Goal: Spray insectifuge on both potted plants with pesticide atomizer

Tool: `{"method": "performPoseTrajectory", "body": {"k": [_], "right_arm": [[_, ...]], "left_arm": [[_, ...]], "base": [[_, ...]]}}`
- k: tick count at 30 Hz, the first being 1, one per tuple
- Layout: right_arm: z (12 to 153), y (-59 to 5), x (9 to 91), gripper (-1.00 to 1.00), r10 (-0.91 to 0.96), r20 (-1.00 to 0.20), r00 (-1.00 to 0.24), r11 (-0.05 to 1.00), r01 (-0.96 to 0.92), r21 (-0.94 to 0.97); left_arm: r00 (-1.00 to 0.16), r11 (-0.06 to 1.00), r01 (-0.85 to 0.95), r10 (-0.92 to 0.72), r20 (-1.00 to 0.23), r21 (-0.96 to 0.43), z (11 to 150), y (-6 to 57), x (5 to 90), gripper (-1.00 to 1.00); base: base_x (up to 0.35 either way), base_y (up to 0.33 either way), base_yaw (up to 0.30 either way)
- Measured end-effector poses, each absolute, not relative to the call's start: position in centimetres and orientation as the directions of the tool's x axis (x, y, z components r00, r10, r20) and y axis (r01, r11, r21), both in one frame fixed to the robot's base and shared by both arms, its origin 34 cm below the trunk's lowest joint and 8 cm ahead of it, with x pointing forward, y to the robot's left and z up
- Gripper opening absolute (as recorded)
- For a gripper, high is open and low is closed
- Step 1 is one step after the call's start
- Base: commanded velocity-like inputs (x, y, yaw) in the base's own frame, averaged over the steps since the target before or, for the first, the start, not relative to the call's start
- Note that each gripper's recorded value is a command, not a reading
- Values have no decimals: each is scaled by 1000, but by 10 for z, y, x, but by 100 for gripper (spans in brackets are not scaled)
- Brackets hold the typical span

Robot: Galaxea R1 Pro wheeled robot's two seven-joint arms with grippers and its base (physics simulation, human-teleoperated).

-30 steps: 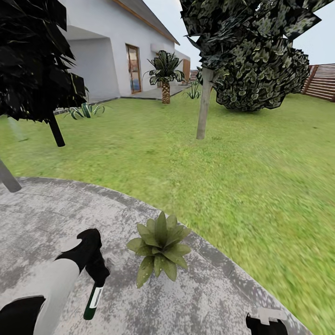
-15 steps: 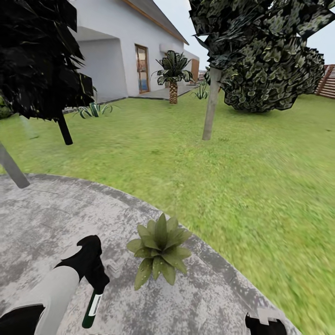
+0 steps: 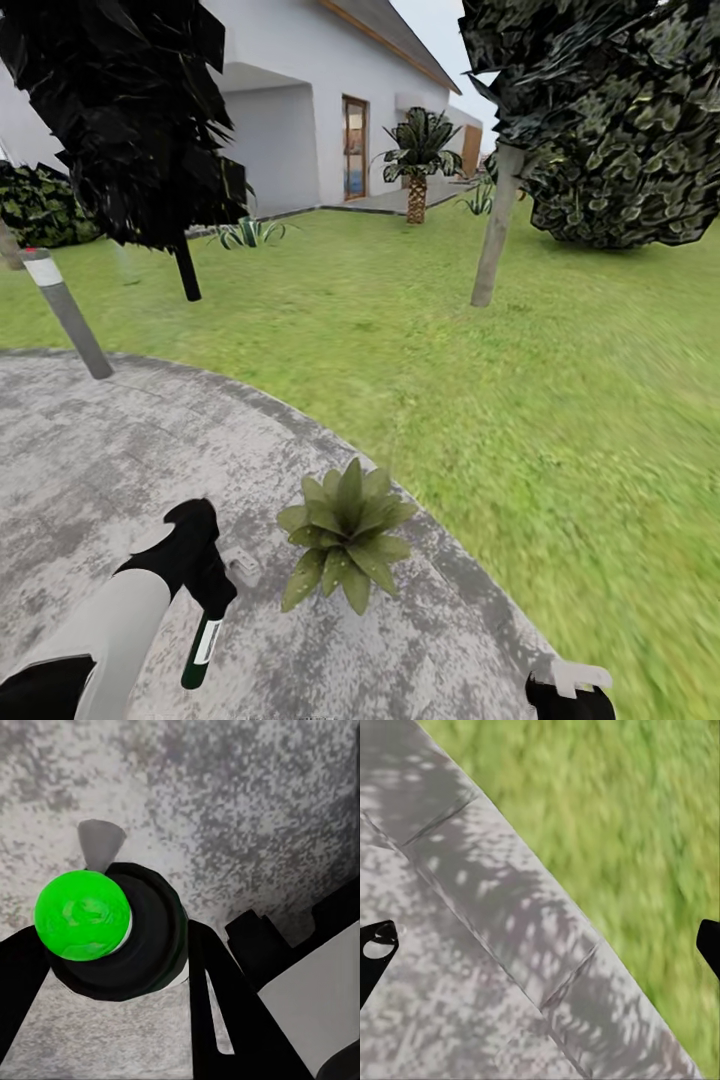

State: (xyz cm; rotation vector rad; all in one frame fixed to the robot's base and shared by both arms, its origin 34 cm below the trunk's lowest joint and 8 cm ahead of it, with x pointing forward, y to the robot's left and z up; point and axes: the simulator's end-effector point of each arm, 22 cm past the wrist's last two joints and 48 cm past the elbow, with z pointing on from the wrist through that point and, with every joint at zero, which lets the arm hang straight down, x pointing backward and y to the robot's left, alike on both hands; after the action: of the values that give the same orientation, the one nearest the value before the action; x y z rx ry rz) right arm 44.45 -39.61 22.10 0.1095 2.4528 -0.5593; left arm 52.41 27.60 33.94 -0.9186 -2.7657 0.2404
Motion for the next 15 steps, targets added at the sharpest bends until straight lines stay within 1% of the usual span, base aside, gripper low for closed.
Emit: {"method": "performPoseTrajectory", "body": {"k": [4,10,12,15], "right_arm": [[219,-395,443,100,-50,-584,-810,908,207,-365],[218,-395,442,100,-53,-580,-813,908,202,-366],[217,-395,442,100,-52,-579,-814,909,202,-366],[217,-395,441,100,-53,-578,-815,908,202,-367]], "left_arm": [[-782,792,569,605,153,-222,338,276,524,-100],[-780,792,568,605,160,-223,336,277,523,-100],[-780,792,567,604,161,-224,336,277,523,-100],[-780,793,567,604,163,-224,335,278,522,-100]], "base": [[0,-272,80],[0,-272,-7],[0,-272,108],[0,-272,197]]}}
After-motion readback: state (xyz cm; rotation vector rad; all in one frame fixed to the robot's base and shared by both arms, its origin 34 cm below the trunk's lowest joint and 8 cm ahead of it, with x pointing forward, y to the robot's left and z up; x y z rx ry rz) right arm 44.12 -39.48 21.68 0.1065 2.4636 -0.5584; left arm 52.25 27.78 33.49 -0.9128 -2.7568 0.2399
